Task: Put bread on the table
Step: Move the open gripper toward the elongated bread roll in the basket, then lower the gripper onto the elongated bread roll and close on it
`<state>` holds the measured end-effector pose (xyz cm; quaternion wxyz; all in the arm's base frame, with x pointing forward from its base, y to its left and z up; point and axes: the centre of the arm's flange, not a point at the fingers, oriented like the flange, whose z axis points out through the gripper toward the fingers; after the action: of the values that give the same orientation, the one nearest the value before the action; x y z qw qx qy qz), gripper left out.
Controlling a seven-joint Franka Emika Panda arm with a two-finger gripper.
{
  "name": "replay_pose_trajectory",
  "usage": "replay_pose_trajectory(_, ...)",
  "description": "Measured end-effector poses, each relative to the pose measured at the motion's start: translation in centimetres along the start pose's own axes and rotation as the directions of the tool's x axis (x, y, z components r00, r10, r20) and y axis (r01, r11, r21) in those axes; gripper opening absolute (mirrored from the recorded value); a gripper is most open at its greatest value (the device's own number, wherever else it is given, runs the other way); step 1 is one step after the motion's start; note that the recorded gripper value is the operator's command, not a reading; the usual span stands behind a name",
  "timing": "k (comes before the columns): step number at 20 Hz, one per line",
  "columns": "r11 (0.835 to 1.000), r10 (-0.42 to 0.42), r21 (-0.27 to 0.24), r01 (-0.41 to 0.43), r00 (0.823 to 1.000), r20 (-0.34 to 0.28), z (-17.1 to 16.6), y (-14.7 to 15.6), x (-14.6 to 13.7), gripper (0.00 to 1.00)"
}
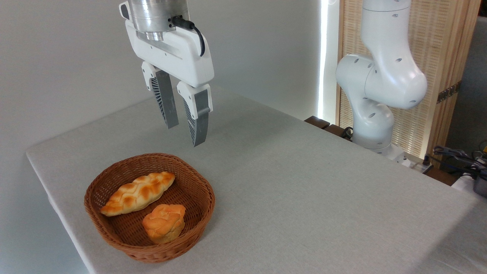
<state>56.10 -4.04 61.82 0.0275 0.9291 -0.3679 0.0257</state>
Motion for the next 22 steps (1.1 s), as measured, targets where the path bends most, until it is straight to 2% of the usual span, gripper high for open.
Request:
replay_pose_trajectory(4, 1.0, 0.0, 0.009, 0.0, 1.0, -0.011, 0.0, -0.2, 0.2, 1.0)
replay_pose_trajectory(7, 0.999, 0.007, 0.047, -0.005, 0.998, -0.057, 0.6, -0.8, 1.5, 1.0)
replay_pose_trajectory(10, 0.996, 0.051, 0.072, -0.044, 0.994, -0.096, 2.7, -0.1, 4.5, 1.0)
replay_pose_trajectory(15, 0.987, 0.136, 0.107, -0.12, 0.977, -0.163, 8.6, 2.2, 10.2, 1.0)
replay_pose_trajectory(19, 0.988, 0.143, 0.073, -0.134, 0.981, -0.131, 12.8, 2.5, 10.9, 1.0)
replay_pose_trajectory(22, 0.986, 0.163, 0.041, -0.16, 0.981, -0.102, 15.0, 4.0, 11.1, 1.0)
